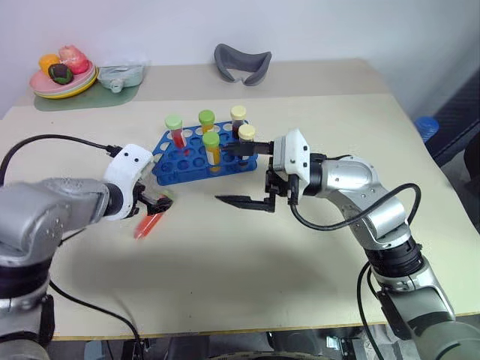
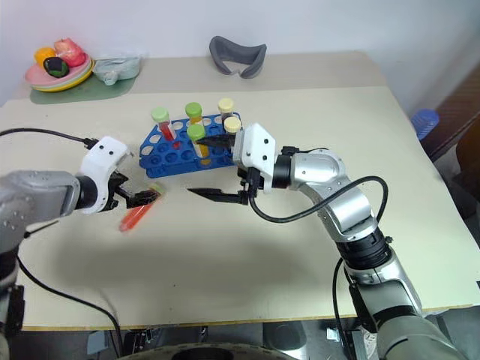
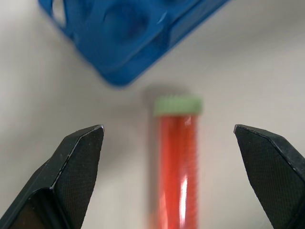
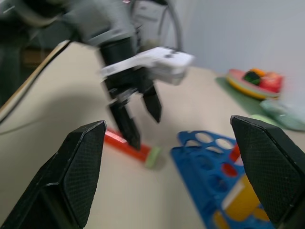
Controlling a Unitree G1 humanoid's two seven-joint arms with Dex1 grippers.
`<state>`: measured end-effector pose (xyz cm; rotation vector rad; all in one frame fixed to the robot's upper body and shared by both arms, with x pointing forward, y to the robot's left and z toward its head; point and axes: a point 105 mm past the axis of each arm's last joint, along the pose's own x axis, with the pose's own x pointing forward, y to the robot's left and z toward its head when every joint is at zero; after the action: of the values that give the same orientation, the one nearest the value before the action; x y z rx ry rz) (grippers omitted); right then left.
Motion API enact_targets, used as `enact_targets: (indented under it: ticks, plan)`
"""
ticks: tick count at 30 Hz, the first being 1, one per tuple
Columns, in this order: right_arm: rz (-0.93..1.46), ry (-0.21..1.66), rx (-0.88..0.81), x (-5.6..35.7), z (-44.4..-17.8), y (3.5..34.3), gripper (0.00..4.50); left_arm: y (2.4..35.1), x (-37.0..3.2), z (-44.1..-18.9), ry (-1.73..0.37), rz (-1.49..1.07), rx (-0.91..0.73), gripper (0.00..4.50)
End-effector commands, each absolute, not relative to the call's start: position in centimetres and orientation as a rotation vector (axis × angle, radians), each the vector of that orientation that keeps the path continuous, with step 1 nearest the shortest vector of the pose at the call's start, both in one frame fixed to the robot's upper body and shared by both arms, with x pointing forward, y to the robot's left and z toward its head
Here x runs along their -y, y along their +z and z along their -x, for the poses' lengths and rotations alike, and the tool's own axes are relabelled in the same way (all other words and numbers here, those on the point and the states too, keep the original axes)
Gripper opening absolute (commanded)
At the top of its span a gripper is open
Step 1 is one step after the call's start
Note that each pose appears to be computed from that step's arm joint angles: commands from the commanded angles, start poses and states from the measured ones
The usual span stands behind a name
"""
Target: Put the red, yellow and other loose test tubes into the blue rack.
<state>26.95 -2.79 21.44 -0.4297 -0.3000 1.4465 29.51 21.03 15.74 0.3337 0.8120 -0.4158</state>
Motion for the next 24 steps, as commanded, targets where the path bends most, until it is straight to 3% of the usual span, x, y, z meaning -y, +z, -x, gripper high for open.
enact_targets:
  ticks: [1,9,24]
  plan:
    - [0.476,1.505,0.327,3.2,-25.2,21.7,4.27,15.8,-21.8,-29.4,-0.422,-0.376,-0.914,4.50]
    - [0.487,1.559,0.228,4.4,-23.2,20.4,4.27,14.7,-20.5,-30.7,-0.463,-0.351,-1.036,4.50]
    - [0.462,1.553,0.225,3.7,-22.9,20.0,4.27,13.3,-19.6,-31.2,-0.466,-0.392,-1.113,4.50]
